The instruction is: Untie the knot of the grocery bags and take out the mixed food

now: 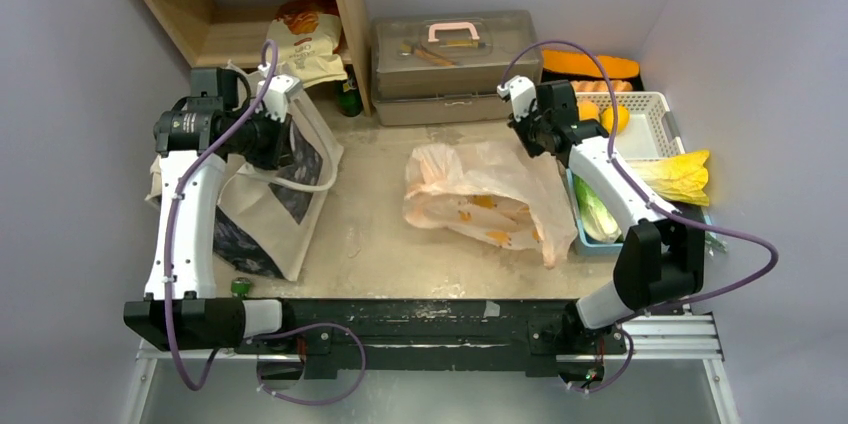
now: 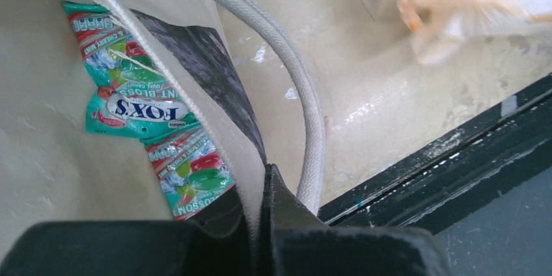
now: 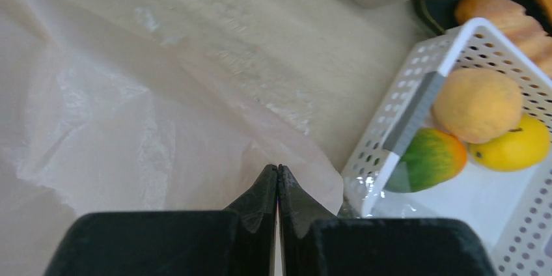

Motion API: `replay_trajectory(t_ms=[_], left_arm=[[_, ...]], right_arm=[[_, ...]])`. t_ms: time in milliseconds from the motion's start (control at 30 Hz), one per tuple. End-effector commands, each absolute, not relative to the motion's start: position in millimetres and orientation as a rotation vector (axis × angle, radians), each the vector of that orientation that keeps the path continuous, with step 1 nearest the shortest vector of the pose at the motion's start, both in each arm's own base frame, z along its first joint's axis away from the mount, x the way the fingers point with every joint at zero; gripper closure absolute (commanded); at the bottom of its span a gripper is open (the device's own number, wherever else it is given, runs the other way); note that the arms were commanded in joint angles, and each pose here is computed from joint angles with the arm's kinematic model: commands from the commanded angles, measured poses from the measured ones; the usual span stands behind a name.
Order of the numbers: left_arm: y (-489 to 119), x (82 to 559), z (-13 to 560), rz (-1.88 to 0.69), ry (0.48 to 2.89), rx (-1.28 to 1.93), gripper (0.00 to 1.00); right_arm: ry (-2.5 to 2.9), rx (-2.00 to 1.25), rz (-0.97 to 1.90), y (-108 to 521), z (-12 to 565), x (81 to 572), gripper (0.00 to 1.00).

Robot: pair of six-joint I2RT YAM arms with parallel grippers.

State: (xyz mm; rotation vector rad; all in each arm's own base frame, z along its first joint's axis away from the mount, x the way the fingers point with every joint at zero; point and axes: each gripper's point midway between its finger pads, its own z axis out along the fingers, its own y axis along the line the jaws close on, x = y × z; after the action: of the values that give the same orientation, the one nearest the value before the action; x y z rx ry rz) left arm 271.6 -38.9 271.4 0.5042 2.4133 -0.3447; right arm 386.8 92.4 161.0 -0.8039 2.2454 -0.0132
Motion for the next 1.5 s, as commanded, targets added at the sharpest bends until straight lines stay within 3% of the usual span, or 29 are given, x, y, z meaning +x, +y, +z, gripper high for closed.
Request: replay_trajectory(t_ms=[0,233,333,367,433,467,533,733,933,1000,1033,1167,1333,1467], left_arm=[[-74,274,315,-0.48,2.215,0.575,1.0],[-130,256,323,-0.685,2.143,0.671,1.0],[-162,246,329,-0.807,2.099,0.72,1.0],[-173,243,331,-0.831,2.076,0.738,1.0],[-192,239,338,-0.853,2.014,0.775,1.0],[-201,239,341,-0.868,1.996,0.776,1.0],[-219,238,345,-0.908,1.975,0.782,1.0],[-275,255,358,-1.008,1.932,0.766,1.0],[-328,264,369,-1.032,1.863,0.786,1.0],[-341,257,372,-1.078,1.821,0.848,0.81],[-344,252,374,-1.101,1.801,0.881,0.65],[-330,233,384,-1.075,1.736,0.99,0.34],[-253,225,422,-1.005,1.735,0.852,0.17],[-185,245,418,-0.619,1.775,0.751,0.11]], right_arm=[[2.105,-0.456,-0.246,58,214,432,1.0],[2.109,-0.224,-0.426,25,223,443,1.0],[2.154,-0.21,-0.375,26,218,438,1.0],[2.171,-0.227,-0.313,31,217,436,0.89],[2.192,-0.266,-0.204,42,221,431,0.5],[2.196,-0.299,-0.146,50,226,429,0.37],[2.181,-0.367,-0.041,66,242,423,0.23],[2.054,-0.413,0.11,89,302,416,0.08],[1.979,-0.394,0.213,103,352,411,0.06],[1.964,-0.394,0.263,109,365,404,0.06],[1.962,-0.392,0.283,111,370,400,0.06],[1.968,-0.399,0.368,120,381,381,0.06],[2.0,-0.435,0.584,153,380,351,0.06],[2.063,-0.571,0.684,195,364,324,0.06]])
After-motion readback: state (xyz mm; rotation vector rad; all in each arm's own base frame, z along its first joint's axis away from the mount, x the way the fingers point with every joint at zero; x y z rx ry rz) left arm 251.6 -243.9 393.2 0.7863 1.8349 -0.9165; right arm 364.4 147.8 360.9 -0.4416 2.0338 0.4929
